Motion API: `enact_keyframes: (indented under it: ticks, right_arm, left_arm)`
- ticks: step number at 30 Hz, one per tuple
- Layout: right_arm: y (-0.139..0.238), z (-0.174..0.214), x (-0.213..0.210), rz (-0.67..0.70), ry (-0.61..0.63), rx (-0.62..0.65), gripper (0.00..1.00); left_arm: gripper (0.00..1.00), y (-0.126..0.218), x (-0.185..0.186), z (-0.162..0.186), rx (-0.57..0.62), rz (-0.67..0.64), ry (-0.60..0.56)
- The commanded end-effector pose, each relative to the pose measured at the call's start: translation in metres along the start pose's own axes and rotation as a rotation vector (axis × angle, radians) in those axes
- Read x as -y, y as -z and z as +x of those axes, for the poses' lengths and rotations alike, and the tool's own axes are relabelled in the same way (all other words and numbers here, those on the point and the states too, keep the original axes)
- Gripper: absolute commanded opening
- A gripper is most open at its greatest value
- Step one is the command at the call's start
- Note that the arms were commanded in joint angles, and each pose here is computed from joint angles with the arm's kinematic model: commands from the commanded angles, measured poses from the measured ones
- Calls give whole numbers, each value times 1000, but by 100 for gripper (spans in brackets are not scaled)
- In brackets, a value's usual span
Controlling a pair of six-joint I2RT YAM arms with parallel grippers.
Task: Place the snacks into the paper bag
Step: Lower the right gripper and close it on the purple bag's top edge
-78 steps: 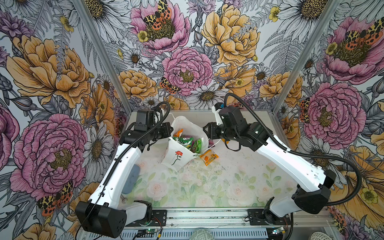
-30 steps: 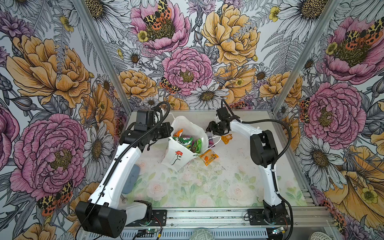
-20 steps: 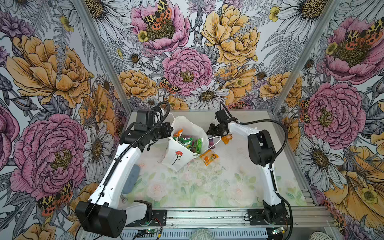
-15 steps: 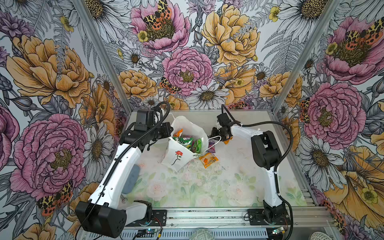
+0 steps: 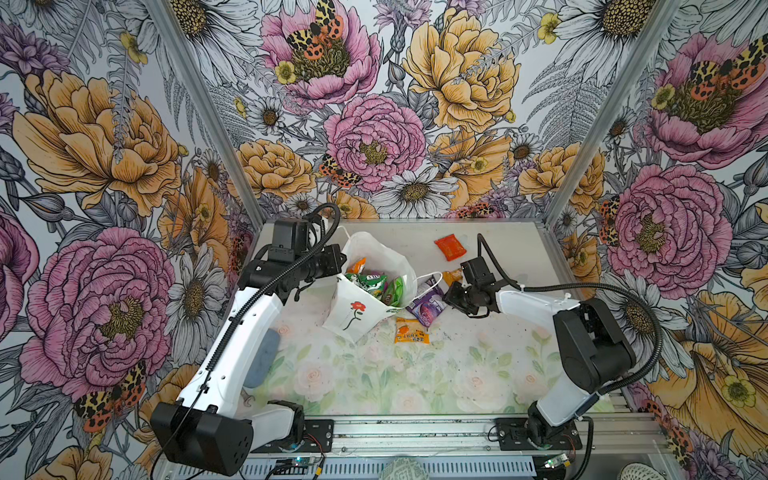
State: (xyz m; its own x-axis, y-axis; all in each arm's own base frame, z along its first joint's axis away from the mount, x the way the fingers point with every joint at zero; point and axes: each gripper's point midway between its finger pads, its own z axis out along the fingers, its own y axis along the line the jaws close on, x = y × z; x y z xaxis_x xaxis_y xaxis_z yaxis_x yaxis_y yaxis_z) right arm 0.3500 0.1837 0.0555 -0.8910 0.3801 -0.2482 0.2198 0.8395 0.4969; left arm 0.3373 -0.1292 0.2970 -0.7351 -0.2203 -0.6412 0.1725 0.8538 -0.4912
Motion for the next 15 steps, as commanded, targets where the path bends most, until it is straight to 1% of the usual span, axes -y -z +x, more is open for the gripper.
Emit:
enact_keyframes:
  ticks: [1, 2, 4, 6, 12, 15]
  right_arm:
    - [8, 9, -17, -69, 15, 1, 40]
    - [9, 15, -18, -62, 35, -13, 40]
    - [16, 19, -17, -4, 100, -11, 41]
    - [23, 16, -18, 32, 164, 4, 44]
    - [41, -7, -22, 71, 286, 26, 59]
    - [42, -16, -26, 86, 375, 17, 66]
  left_arm:
    - [1, 20, 22, -33, 146, 82, -47]
    - [1, 20, 22, -33, 146, 80, -49]
    - [1, 19, 22, -32, 145, 79, -49]
    - [1, 20, 21, -33, 146, 77, -49]
    - [2, 20, 20, -33, 150, 70, -50]
    - [1, 20, 20, -33, 149, 70, -49]
